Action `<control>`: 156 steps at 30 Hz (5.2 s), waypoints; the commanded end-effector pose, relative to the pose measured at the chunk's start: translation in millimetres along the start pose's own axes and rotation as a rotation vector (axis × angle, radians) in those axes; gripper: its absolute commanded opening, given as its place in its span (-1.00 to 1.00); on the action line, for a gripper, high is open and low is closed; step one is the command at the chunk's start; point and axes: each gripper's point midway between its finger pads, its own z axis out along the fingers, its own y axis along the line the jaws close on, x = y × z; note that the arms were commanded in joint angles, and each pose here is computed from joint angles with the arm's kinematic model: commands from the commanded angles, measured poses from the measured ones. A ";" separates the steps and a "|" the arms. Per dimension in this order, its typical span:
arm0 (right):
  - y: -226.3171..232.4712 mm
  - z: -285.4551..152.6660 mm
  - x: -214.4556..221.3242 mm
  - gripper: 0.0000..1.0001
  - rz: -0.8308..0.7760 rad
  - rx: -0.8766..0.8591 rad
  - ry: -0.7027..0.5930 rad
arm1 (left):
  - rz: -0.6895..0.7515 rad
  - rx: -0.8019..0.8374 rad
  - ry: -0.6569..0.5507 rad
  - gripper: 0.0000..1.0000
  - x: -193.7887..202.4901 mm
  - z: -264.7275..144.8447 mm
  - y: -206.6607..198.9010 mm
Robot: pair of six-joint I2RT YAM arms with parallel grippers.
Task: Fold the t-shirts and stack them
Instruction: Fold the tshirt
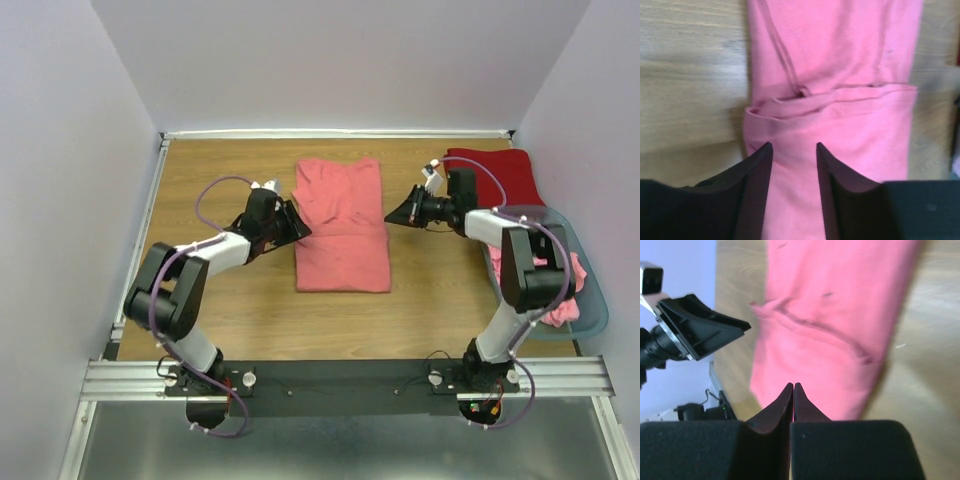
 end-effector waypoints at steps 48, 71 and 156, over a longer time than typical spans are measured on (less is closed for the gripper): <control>-20.1 -113.7 130.8 0.12 -0.023 0.743 0.093 | 0.014 -0.314 0.122 0.12 103.4 -83.2 -9.5; -20.8 -70.1 153.4 0.13 -0.091 0.864 0.208 | 0.060 -0.509 0.261 -0.03 163.6 -69.4 44.7; 107.1 -90.0 71.9 -0.99 -0.357 0.994 0.355 | 0.046 -0.121 0.252 -1.00 72.0 -164.1 -26.5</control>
